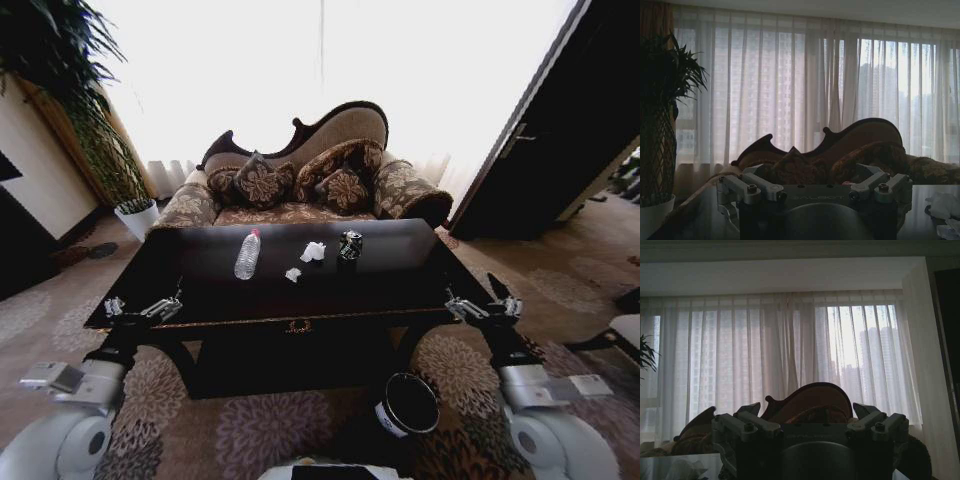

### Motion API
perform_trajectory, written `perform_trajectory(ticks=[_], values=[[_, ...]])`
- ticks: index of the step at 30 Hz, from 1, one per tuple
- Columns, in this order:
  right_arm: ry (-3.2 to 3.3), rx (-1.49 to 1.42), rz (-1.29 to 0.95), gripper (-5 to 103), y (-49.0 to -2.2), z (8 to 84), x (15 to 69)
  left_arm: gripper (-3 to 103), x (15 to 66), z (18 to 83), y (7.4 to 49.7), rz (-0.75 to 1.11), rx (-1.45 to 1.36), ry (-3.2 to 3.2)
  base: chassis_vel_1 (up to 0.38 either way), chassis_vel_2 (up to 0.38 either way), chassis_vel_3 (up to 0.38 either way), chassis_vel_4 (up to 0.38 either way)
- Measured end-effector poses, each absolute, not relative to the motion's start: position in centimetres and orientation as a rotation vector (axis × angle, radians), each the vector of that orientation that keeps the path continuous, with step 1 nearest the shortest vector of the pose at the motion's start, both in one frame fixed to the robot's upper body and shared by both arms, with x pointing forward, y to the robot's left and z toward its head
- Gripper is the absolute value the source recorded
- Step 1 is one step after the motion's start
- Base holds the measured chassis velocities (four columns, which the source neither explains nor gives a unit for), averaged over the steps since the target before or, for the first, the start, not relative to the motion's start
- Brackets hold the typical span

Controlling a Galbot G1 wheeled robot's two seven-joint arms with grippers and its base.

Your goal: Move to the front of the table and place the trash on the table into the trash bin.

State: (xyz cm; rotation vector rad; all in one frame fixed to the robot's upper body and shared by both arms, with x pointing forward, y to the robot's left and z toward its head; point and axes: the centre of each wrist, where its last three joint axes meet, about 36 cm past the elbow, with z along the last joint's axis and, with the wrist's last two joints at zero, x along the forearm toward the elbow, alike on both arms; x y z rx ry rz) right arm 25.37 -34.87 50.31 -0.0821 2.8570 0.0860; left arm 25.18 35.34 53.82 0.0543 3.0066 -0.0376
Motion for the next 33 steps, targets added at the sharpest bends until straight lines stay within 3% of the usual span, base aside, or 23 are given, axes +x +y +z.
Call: perform_trajectory(ticks=[10,25,33], values=[[2.849,-0.100,0.085,100,-34.6,50.5,25.4,100,27.7,59.0,36.1,-0.117,0.171,3.033,0.005,-0.006,-0.005,0.011],[2.863,-0.117,0.074,100,-34.2,50.5,25.1,100,39.2,66.0,39.6,-0.026,0.416,3.292,0.000,0.000,0.000,0.000],[2.873,-0.116,0.072,100,-34.0,50.3,24.9,100,43.9,66.1,40.0,-0.122,0.554,3.405,0.000,0.000,0.000,0.000]])
